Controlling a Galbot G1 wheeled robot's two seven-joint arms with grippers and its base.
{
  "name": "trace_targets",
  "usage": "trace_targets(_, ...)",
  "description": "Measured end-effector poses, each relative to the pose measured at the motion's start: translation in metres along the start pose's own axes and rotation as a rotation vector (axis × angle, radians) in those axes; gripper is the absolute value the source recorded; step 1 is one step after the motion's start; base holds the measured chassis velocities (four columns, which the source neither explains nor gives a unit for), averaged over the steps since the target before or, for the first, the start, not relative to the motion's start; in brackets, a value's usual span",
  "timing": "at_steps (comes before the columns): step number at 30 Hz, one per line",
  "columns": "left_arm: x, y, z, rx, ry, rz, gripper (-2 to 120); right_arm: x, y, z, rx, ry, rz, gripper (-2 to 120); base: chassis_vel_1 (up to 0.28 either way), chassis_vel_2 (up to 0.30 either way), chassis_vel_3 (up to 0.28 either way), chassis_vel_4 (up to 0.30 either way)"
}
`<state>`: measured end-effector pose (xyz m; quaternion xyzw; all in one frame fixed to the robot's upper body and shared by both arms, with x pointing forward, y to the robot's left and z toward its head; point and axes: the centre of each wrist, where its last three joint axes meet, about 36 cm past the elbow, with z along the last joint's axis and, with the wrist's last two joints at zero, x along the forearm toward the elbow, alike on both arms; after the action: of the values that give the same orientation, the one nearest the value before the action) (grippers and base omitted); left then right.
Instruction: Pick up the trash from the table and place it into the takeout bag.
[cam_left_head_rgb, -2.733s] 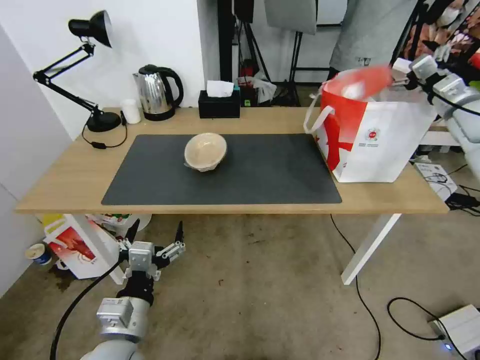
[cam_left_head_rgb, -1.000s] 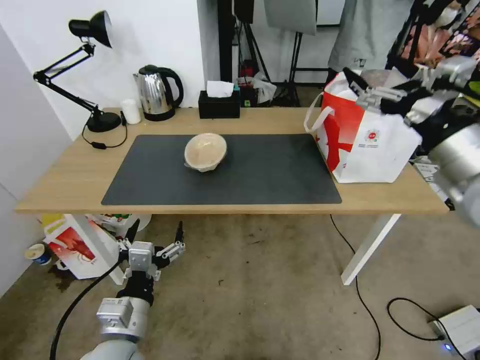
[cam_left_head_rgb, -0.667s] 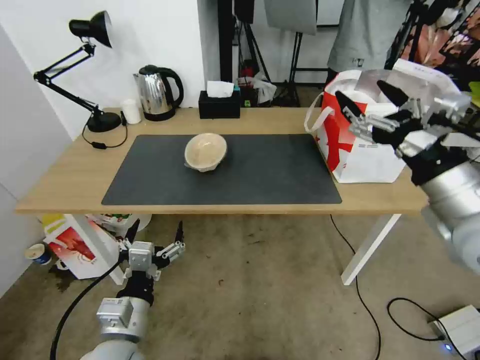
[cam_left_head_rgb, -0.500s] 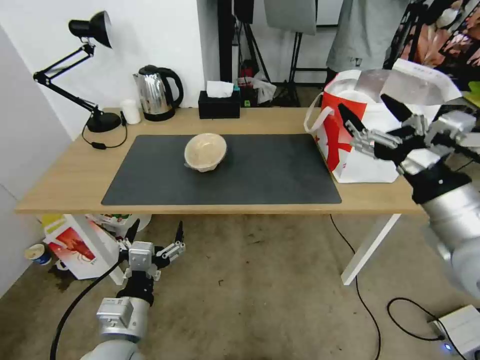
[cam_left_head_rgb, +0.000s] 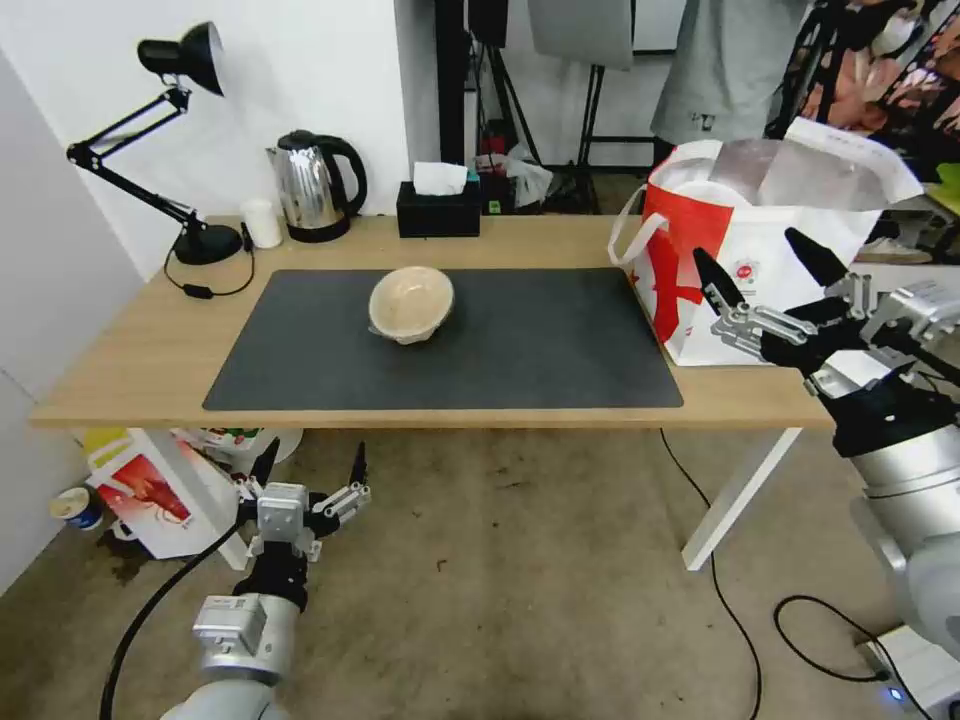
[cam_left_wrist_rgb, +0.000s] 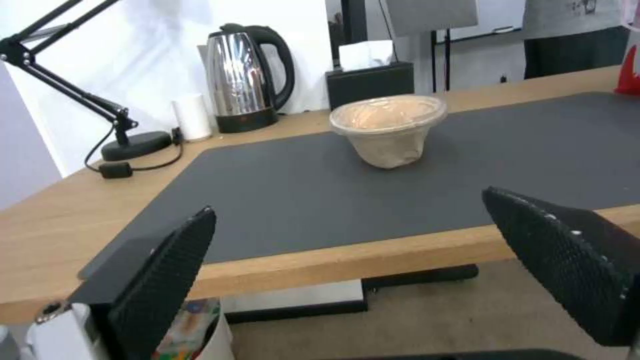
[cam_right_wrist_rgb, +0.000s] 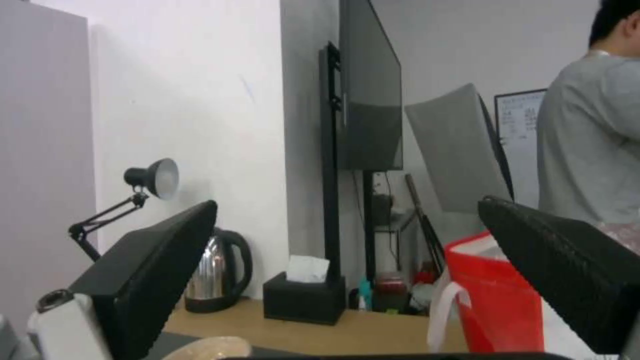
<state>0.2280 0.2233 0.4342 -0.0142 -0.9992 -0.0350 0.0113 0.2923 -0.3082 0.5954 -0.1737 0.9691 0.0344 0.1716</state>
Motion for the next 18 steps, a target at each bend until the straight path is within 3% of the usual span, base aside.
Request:
trace_targets(7, 0.000, 0.000, 0.000, 0.000, 0.000, 0.000, 100, 0.009, 0.015, 0.034, -0.045, -0.060, 0.085, 100, 0.000, 0.000, 0.000, 0.000)
trace_targets(18, 0.000, 0.000, 0.000, 0.000, 0.000, 0.000, 100, 0.021, 0.035, 0.060, -0.063, -0.076, 0.154, 100, 0.000, 0.000, 0.000, 0.000)
